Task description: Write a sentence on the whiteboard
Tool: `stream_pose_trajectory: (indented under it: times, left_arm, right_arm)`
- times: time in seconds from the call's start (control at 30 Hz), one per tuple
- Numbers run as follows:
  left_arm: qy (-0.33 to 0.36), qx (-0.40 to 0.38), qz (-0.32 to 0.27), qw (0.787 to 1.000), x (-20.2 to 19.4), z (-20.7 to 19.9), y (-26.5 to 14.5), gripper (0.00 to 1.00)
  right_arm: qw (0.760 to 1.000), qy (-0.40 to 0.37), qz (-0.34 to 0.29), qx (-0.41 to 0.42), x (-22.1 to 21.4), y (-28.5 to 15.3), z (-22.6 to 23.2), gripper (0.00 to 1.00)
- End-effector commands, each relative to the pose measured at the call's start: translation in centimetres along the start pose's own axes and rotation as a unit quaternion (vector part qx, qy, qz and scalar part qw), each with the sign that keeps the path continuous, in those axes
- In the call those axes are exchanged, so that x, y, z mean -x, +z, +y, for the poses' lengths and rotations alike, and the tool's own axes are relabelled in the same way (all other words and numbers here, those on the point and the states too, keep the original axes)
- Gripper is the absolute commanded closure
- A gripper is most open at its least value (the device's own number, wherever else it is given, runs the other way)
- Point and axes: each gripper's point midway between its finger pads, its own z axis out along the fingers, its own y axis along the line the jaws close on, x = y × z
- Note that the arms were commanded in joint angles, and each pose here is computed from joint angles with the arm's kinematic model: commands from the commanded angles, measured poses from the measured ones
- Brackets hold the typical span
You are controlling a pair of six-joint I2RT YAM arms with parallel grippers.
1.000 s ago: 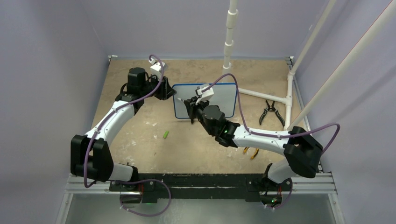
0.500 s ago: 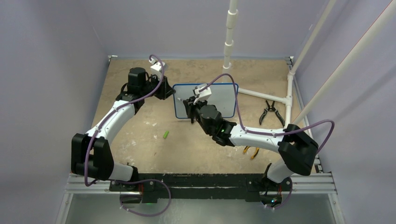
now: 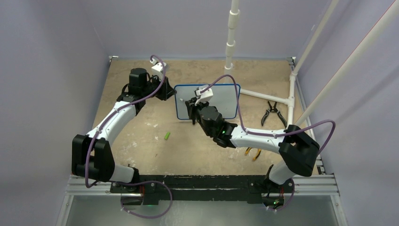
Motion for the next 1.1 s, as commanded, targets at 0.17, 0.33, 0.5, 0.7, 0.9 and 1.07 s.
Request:
stream_pose_trajectory:
  times: [0.17, 0.33, 0.5, 0.7, 0.9, 1.07]
  left_arm:
    - [0.009, -0.012, -0.009, 1.0, 0.3, -0.2, 0.2, 0.9]
    - [0.009, -0.014, -0.009, 1.0, 0.2, -0.3, 0.2, 0.91]
    - [0.008, -0.015, -0.009, 1.0, 0.3, -0.3, 0.2, 0.92]
    - [0.008, -0.017, -0.009, 1.0, 0.2, -0.4, 0.2, 0.93]
    - [0.009, -0.018, -0.01, 1.0, 0.3, -0.4, 0.2, 0.94]
    - [0.009, -0.018, -0.011, 1.0, 0.4, -0.4, 0.2, 0.94]
  right_arm:
    - [0.997, 0.024, -0.068, -0.011, 5.0, 0.2, 0.5, 1.0]
    - [0.997, 0.021, -0.077, -0.016, 5.9, 0.2, 0.5, 1.0]
    - [0.996, 0.026, -0.087, -0.019, 6.5, -0.1, 0.2, 1.0]
    - [0.995, 0.029, -0.091, -0.022, 6.7, -0.3, 0.1, 1.0]
    - [0.995, 0.03, -0.09, -0.029, 6.4, -0.6, -0.5, 1.0]
    - [0.996, 0.025, -0.074, -0.033, 5.0, -0.6, -0.8, 1.0]
